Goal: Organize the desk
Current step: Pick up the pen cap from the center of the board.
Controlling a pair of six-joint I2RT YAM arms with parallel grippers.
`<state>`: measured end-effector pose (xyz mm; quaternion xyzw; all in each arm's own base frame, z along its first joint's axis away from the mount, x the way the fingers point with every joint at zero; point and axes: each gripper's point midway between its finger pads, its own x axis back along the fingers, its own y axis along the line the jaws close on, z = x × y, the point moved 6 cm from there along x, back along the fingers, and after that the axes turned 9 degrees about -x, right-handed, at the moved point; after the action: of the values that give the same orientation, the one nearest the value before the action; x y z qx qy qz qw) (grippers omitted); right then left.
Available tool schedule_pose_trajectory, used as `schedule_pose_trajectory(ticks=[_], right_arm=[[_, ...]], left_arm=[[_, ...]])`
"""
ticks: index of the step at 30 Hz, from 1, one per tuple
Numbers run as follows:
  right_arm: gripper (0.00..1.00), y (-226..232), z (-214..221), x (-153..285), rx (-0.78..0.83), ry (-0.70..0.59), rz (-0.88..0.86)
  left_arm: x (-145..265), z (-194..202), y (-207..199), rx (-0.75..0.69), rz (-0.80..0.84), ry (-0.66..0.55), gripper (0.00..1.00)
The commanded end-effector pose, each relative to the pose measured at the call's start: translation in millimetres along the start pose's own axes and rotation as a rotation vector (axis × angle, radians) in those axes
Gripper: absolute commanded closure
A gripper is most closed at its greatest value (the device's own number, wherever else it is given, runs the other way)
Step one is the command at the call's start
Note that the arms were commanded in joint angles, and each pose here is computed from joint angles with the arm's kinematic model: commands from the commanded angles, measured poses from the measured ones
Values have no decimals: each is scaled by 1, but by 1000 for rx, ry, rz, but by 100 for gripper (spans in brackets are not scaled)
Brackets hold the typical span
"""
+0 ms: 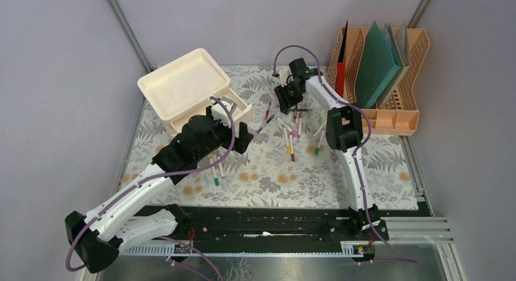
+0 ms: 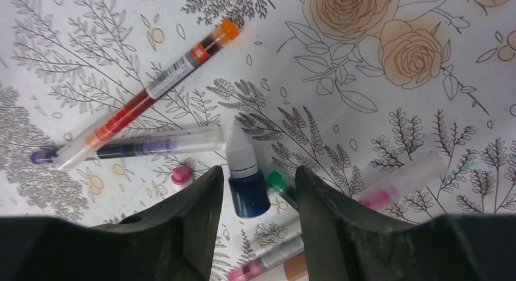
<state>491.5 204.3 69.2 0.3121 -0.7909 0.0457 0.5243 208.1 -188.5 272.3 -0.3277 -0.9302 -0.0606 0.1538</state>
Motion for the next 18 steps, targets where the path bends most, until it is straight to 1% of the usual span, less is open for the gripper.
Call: schedule_pose_trajectory(ticks=[1,4,7,11,13,15,18], right_arm=[[45,14,-5,7,-6,-3,-34],[43,20,-3,5,-23,-1,-78],[43,25,-2,6,-24,-3,-102],[45,27,4,1,33,28,-39],[48,29,8,-1,66,46,-4],[54,28,10,-3,88,52,32],[57,30,11,-4,115,51,68]], left_arm=[[2,-9,3,20,33,-55,1],[1,-9,4,38,51,-56,1],[0,-9,7,52,58,-57,1],[0,-9,8,64,67,-59,1],[0,-8,8,69,72,-57,1],[0,-8,8,71,74,-57,1],[1,-7,8,73,76,-57,1]])
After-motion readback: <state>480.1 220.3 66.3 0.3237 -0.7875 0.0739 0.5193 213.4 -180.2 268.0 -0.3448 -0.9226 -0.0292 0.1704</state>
